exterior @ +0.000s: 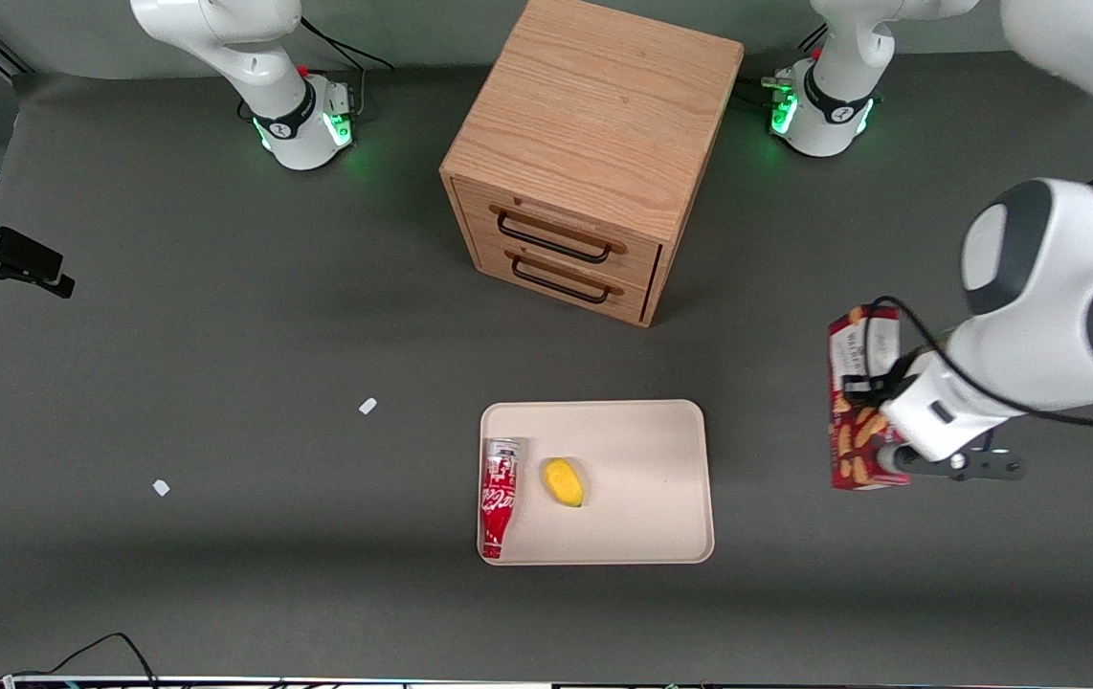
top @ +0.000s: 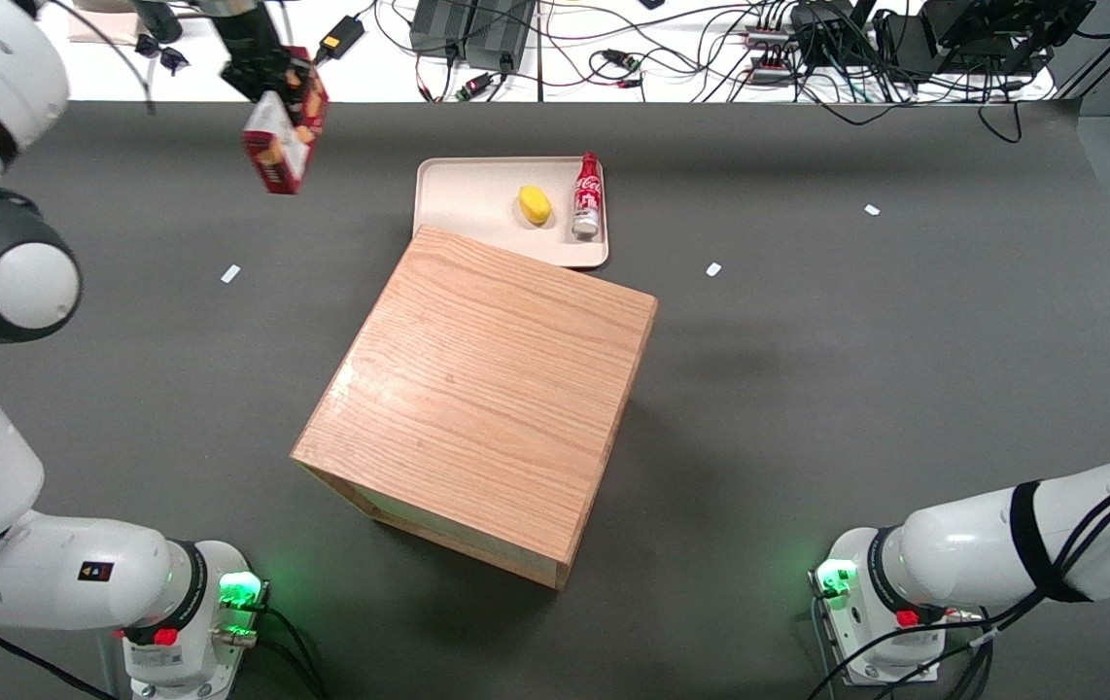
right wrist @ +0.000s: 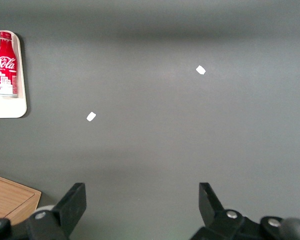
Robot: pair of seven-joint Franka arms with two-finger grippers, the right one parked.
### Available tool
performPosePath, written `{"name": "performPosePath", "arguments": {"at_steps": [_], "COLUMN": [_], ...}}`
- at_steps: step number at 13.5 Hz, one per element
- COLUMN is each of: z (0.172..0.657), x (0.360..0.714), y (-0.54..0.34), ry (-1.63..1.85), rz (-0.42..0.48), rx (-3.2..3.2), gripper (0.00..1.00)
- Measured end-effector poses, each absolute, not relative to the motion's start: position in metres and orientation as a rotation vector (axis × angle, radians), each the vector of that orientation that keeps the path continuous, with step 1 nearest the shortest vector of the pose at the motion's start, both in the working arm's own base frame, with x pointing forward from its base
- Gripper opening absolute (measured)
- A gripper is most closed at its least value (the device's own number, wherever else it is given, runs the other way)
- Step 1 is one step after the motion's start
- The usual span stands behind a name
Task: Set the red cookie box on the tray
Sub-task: 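Lift the cookie box upright and carry it toward the tray, then lower the cookie box onto the tray beside the lemon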
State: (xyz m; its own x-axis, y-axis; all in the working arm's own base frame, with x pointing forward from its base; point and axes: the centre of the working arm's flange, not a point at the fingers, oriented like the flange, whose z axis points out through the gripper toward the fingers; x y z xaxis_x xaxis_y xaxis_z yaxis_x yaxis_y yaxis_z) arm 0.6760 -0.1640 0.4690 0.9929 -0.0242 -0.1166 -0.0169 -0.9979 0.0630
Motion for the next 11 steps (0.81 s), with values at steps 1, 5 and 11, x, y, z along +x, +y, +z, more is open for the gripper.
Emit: {"name": "performPosePath", "arguments": {"at_steps": [1, 5, 11], "z": [0.455, 0.378, 0.289], "x": [0.683, 0.713, 0.717], "y": [-0.180, -0.239, -0.290], "ry": [-0.004, 0.065, 0.036], "rz": [-0.193, -0.133, -0.087], "rx": [3.068, 3.030, 3.007], "gripper": [0.16, 0.16, 0.16]}}
